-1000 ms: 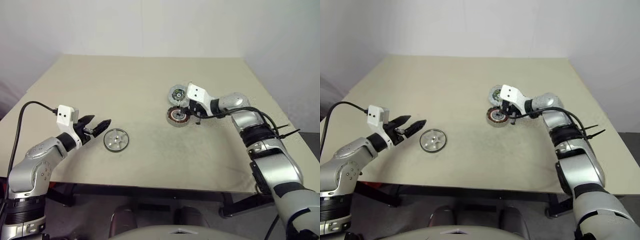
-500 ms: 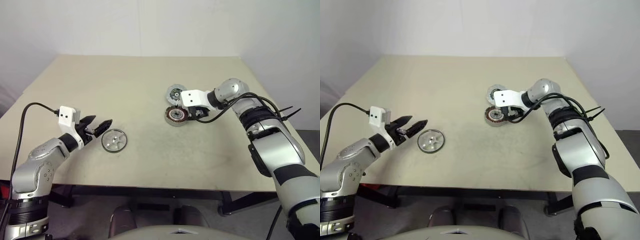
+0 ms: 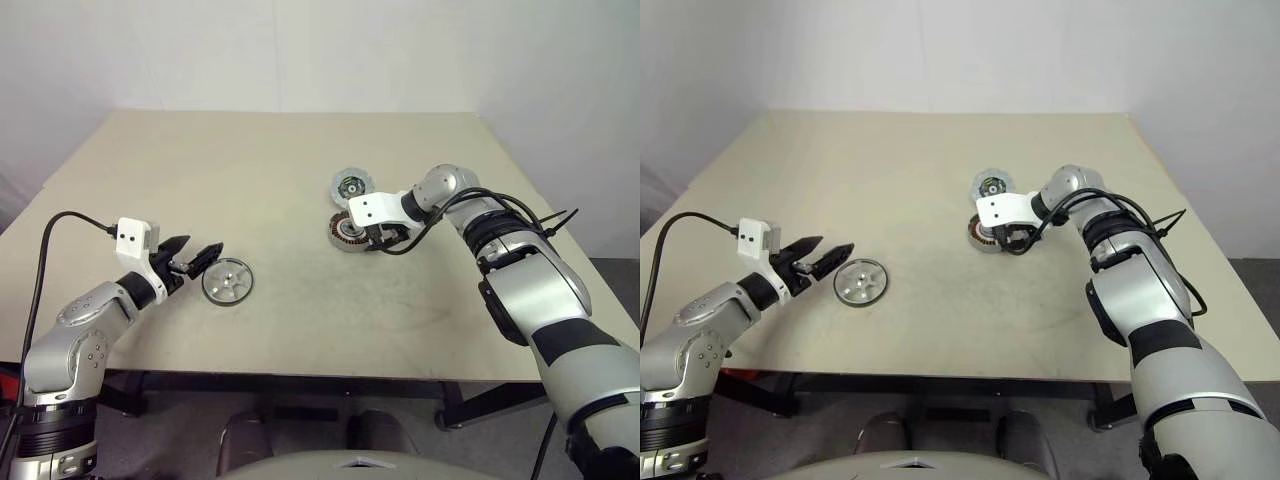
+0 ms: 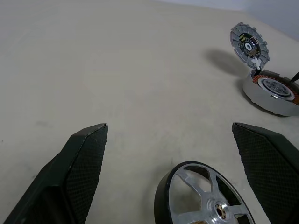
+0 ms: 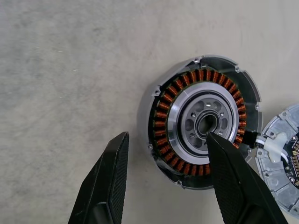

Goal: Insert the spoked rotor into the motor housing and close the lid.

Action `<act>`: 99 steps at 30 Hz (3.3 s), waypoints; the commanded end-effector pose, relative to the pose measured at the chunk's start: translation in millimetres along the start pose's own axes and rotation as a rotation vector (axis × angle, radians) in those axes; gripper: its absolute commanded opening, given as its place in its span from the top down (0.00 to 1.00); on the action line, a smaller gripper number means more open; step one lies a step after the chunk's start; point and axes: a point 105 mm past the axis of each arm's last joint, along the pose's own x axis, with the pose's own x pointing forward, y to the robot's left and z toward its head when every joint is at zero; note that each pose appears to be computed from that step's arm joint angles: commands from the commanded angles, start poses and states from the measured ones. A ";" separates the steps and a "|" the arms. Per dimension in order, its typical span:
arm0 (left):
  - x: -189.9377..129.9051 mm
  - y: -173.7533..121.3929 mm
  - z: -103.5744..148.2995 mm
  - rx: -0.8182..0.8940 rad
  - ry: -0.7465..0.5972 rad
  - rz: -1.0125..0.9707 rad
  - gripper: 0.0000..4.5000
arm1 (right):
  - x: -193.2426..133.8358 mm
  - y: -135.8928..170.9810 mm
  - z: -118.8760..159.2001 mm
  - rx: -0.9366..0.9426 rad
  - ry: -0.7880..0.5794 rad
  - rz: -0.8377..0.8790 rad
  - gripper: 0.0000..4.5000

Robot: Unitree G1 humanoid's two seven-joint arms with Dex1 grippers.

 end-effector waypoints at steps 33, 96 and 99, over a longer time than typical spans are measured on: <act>-2.1 -4.4 11.1 0.023 -0.057 0.006 0.00 | 1.0 -11.7 7.4 -0.182 0.160 0.039 0.00; -6.1 -2.8 7.2 0.017 -0.045 0.023 0.00 | 16.1 -6.9 31.0 -0.176 0.031 0.059 0.54; -6.2 -2.5 7.2 0.018 -0.044 0.022 0.00 | 14.6 -6.7 35.9 -0.192 0.005 0.068 0.54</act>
